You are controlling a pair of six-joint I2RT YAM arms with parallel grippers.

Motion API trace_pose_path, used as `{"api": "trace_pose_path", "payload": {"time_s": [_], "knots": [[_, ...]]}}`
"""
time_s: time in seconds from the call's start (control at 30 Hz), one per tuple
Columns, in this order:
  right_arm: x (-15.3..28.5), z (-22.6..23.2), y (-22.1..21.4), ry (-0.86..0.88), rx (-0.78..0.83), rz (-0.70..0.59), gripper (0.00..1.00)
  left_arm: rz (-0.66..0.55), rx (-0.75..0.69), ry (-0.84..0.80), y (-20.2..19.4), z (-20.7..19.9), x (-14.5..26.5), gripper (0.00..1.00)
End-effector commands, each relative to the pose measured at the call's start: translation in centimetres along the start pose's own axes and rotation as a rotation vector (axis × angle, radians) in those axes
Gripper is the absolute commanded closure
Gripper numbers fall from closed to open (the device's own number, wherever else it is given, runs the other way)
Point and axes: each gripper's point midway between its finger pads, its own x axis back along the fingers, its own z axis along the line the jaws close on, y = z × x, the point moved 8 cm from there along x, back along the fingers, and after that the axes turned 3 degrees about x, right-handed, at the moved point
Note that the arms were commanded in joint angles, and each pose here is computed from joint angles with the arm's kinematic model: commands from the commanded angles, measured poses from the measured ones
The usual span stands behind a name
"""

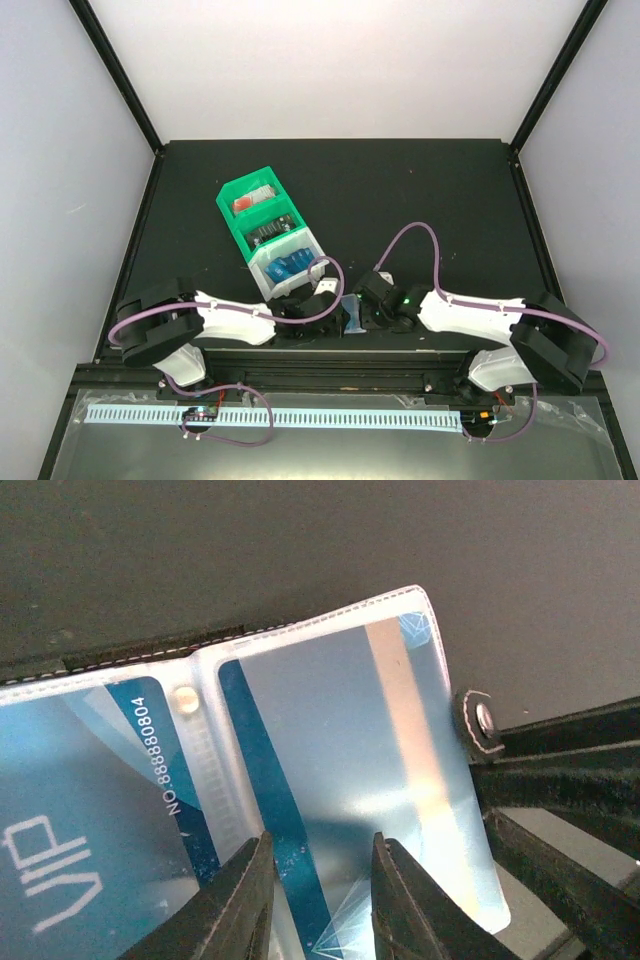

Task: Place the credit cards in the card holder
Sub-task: Insert the credit card into the card holder.

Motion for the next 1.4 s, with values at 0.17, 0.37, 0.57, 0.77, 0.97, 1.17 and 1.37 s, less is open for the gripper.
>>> {"api": "trace_pose_path", "payload": {"time_s": [0.17,0.37,0.57,0.77,0.97,1.17,1.37], "knots": [[2.7,-0.9,1.2,-0.096,-0.028,-0.111,0.63,-0.017,-0.023,-0.275,1.5,-2.5,1.9,0.59],[4.4,-0.8,2.4,-0.186,0.027,-0.136,0.58,-0.058,-0.051,-0.125,2.2,-0.5,4.5,0.49],[5.2,1.7,3.0,-0.175,0.104,-0.156,0.55,-0.143,0.013,0.018,2.6,3.5,8.5,0.44],[3.5,5.7,2.2,-0.156,0.188,-0.111,0.51,-0.142,0.096,0.006,1.2,6.8,10.3,0.46],[0.8,7.6,1.9,-0.212,0.241,-0.06,0.48,-0.093,0.123,-0.111,-0.2,7.4,9.9,0.47],[-0.8,7.4,1.7,-0.297,0.248,-0.043,0.46,-0.047,0.139,-0.177,-1.0,7.3,8.5,0.47],[-1.9,6.7,1.1,-0.374,0.255,-0.027,0.44,-0.012,0.12,-0.17,-1.2,7.0,7.6,0.48]]}}
